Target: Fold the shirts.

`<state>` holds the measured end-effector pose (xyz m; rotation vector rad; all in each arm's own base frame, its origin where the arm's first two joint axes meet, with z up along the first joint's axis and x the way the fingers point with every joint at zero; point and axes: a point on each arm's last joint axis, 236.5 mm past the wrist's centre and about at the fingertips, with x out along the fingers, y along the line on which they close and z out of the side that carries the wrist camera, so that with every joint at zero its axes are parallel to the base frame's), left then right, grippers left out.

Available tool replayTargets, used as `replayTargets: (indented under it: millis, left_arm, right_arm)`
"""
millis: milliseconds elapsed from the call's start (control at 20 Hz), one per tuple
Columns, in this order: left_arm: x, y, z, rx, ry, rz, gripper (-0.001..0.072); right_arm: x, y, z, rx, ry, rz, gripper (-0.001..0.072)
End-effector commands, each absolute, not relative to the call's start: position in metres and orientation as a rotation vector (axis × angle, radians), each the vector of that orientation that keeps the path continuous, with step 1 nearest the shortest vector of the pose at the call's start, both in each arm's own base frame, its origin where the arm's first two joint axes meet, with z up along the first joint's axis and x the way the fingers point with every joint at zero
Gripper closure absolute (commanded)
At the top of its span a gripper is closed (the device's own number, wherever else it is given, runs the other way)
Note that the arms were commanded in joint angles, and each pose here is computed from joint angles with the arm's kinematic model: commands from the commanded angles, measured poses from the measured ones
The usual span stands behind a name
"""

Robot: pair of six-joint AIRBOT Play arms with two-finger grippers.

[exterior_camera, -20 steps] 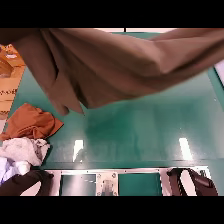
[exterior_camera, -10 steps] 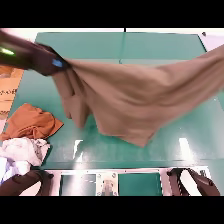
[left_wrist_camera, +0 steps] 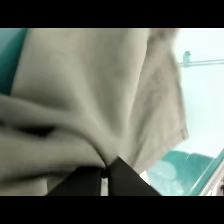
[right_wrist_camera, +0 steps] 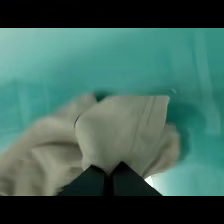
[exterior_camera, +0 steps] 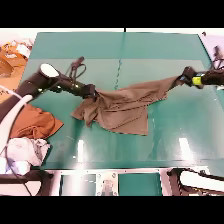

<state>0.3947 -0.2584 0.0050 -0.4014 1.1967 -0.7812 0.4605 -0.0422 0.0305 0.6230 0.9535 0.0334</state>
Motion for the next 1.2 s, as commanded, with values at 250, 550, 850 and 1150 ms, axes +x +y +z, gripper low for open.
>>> replayTargets:
  millis: [250, 550, 850, 1150]
  left_arm:
    - [0.419, -0.206, 0.007, -0.552, 1.262, -0.763, 0.0067]
    - [0.405, -0.175, 0.017, -0.571, 1.33, -0.794, 0.0067]
    - [0.36, -0.205, -0.002, -0.393, 1.479, -0.879, 0.0066]
    - [0.346, -0.224, -0.007, -0.332, 1.516, -0.894, 0.0067]
  right_arm:
    - [0.419, -0.111, 0.009, 0.782, 1.097, -0.08, 0.0319]
    - [0.322, -0.01, -0.054, 0.899, 1.396, 0.036, 0.0321]
    - [0.266, 0.092, -0.121, 0.813, 1.536, 0.142, 0.0329]
    - [0.275, 0.114, -0.125, 0.717, 1.518, 0.204, 0.0696]
